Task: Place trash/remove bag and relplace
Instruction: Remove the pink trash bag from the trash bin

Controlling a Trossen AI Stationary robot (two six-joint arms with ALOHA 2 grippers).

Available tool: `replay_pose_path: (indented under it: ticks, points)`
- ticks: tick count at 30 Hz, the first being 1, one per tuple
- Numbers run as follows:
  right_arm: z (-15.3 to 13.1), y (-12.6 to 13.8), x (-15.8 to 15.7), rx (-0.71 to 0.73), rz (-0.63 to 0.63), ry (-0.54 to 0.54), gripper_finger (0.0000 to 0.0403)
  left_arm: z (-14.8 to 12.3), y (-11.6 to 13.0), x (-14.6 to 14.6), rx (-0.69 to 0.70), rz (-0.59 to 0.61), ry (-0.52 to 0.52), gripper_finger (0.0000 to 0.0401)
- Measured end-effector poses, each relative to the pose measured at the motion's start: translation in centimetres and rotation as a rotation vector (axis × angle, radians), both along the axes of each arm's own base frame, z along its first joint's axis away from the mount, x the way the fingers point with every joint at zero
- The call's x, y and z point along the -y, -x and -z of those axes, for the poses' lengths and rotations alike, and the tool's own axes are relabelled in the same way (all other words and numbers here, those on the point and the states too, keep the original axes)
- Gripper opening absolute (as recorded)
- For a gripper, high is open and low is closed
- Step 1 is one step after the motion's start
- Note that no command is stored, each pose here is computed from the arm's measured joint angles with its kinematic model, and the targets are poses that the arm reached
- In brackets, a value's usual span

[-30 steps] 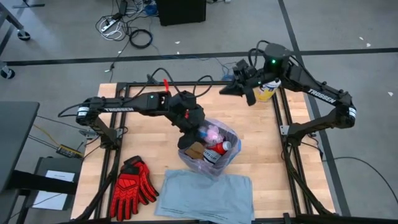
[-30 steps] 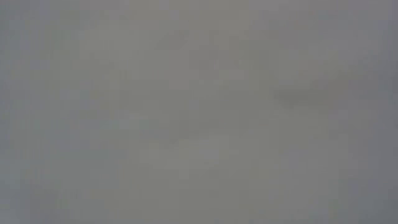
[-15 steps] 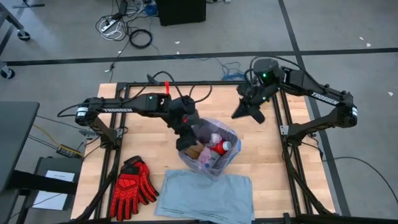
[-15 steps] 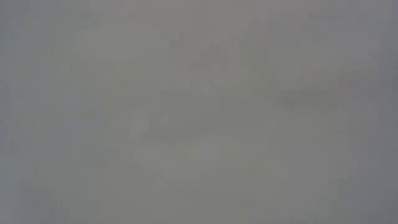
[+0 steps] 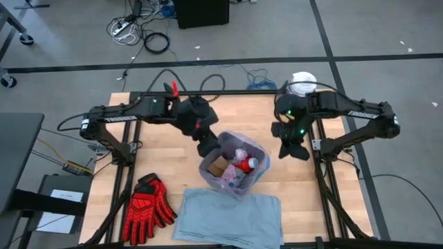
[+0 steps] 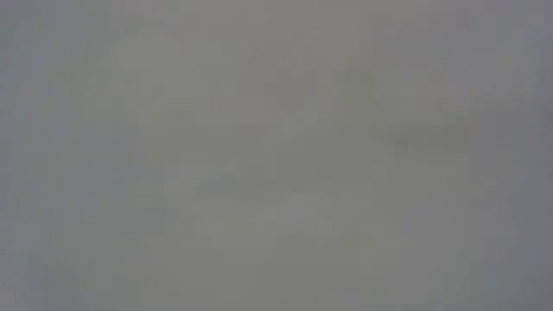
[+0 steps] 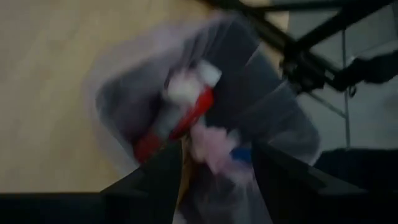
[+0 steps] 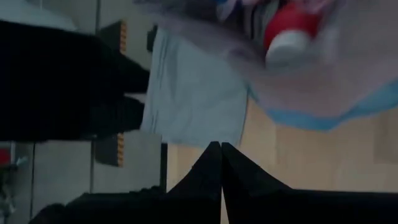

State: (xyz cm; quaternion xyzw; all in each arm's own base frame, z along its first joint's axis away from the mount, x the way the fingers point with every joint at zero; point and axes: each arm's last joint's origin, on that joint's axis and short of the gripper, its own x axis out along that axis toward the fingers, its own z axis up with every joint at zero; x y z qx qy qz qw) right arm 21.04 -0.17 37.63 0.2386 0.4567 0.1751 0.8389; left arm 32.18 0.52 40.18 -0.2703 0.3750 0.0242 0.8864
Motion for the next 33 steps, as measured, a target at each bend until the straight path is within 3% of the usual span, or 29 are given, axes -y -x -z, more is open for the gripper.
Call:
replay_pose_path:
  ticks: [7,12,21,33]
  points:
    - [3.9,-0.5,-2.3,-0.085,-0.102,-0.008,0.0,-2.7,1.3,-0.1,0.057,-0.087,-0.114,0.0202]
    - [6.8,-1.9,-3.4,0.023,-0.153,-0.008,0.0,-1.7,2.6,-0.4,-0.106,-0.193,-0.253,0.0202]
    - [8.5,-3.6,-3.3,0.255,-0.157,-0.002,0.0,0.1,2.9,0.3,-0.226,-0.26,-0.173,0.0202]
    - [8.3,-4.4,0.9,0.395,-0.014,0.244,0.0,2.2,3.4,3.2,-0.348,-0.307,-0.078,0.0202]
